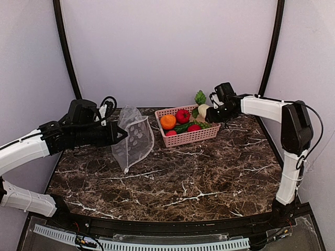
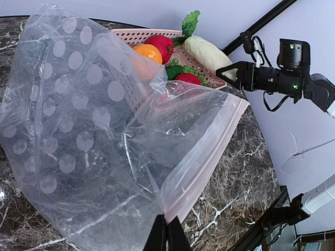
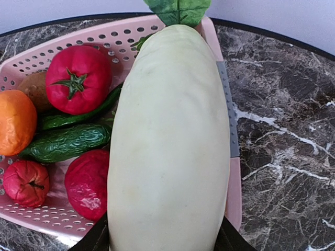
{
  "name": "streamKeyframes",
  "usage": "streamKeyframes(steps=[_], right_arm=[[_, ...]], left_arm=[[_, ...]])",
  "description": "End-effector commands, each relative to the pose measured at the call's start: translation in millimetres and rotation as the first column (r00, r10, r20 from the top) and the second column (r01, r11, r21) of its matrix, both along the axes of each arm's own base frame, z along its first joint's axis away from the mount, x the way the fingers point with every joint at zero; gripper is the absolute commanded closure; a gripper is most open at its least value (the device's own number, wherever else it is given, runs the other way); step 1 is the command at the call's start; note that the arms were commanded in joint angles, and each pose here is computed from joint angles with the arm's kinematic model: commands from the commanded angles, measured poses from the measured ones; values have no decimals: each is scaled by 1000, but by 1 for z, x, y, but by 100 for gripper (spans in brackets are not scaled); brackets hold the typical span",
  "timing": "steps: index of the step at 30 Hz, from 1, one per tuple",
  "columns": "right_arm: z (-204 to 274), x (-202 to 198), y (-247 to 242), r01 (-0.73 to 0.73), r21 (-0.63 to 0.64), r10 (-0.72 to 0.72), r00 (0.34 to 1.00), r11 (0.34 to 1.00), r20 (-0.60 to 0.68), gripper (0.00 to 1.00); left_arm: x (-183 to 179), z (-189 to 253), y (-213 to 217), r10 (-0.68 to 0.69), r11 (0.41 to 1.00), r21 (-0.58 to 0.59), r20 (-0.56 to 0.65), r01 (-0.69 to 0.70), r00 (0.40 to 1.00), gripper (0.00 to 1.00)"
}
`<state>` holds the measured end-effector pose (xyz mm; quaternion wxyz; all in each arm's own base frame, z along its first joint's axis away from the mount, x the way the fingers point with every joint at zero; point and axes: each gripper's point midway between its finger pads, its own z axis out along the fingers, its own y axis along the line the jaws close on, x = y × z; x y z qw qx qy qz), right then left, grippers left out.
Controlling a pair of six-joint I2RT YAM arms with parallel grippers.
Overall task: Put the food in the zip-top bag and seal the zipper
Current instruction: Pick up the fake vegetable from the bin.
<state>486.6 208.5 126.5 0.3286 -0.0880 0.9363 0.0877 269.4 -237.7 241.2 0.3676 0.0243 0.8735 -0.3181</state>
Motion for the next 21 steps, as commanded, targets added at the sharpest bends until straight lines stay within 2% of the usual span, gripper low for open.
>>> streamKeyframes(steps=[1,9,13,21], right_arm=[[54,-1,-6,15,41,-20,992,999,122,60],[93,-45,-2,-51,120,32,988,992,149,63],[101,-96,20,-141,155,120,983,978,139,63],[127,-213,69,-318,252,286,945,914,157,64]], left_arm=[[-3,2,-1,-16,1000,-20,4,16,1000,99],[-6,9,-12,-69,995,-69,14,70,998,99],[-10,9,-24,-138,986,-89,17,139,990,99],[-4,-13,-30,-122,989,-92,-40,118,992,99]])
